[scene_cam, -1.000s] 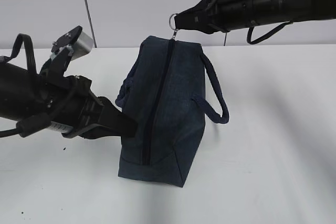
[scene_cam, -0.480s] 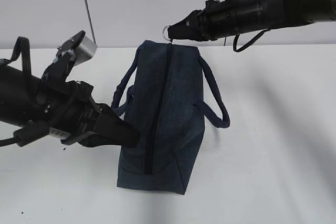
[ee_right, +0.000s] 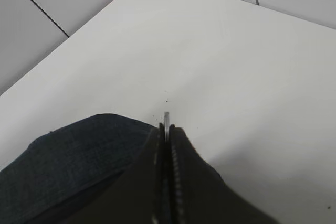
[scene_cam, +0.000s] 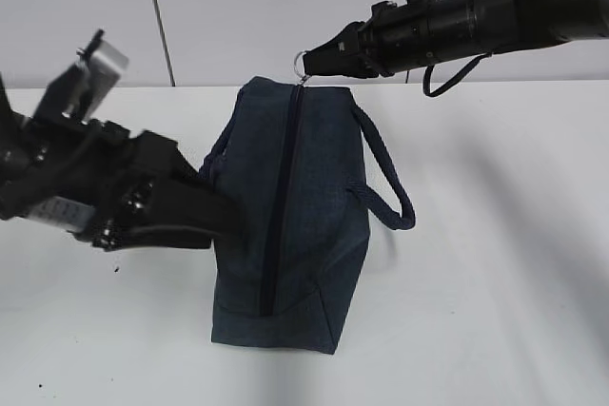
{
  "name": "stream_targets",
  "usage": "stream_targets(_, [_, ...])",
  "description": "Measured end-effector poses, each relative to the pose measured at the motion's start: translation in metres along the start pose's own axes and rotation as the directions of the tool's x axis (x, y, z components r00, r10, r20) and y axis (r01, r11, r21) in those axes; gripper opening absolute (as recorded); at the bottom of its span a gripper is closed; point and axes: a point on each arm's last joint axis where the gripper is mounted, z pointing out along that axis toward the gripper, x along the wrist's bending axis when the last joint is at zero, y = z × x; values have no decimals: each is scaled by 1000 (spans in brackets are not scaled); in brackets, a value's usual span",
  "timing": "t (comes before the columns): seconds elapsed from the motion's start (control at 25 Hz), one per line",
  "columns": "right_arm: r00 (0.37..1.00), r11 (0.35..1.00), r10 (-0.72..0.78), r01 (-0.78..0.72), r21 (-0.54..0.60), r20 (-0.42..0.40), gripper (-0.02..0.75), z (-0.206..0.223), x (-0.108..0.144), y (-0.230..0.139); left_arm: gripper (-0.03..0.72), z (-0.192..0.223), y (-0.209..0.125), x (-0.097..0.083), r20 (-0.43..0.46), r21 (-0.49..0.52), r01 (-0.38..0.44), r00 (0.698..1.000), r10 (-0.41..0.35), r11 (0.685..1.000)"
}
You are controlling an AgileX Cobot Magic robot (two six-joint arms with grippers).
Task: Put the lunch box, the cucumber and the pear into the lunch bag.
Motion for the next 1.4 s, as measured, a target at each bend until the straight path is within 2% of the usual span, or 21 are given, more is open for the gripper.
stream_targets(0.24, [1000,1000,-2,2,2,-2,6,0,0,0,377,-42,8,-19,-6,-183,-25,1000,24,983])
stream_targets(0.4, [1000,1000,-3,3,4,-6,6,0,1,0,380,-58,35,-30,-57,-322,-82,996,67,943])
stream_targets(0.56, [1000,1000,-4,4,6,-8,6,0,1,-1,380,-59,72,-32,-98,-371,-129,990,99,920])
stream_targets(0.68, [1000,1000,-4,4,6,-10,6,0,1,0,380,-46,98,-20,-132,-345,-150,985,110,926])
stream_targets(0.84, [1000,1000,-2,2,7,-15,6,0,1,-1,380,-25,125,-2,-133,-299,-140,986,104,944])
stream_targets(1.08, [1000,1000,7,-7,7,-22,6,0,2,0,380,5,142,25,-152,-225,-131,983,98,965])
stream_targets(1.28, [1000,1000,17,-17,8,-25,6,0,2,0,374,25,141,28,-166,-162,-160,977,133,974])
stream_targets(1.4, [999,1000,21,-21,9,-31,6,0,3,0,319,30,139,25,-201,-133,-214,962,185,968])
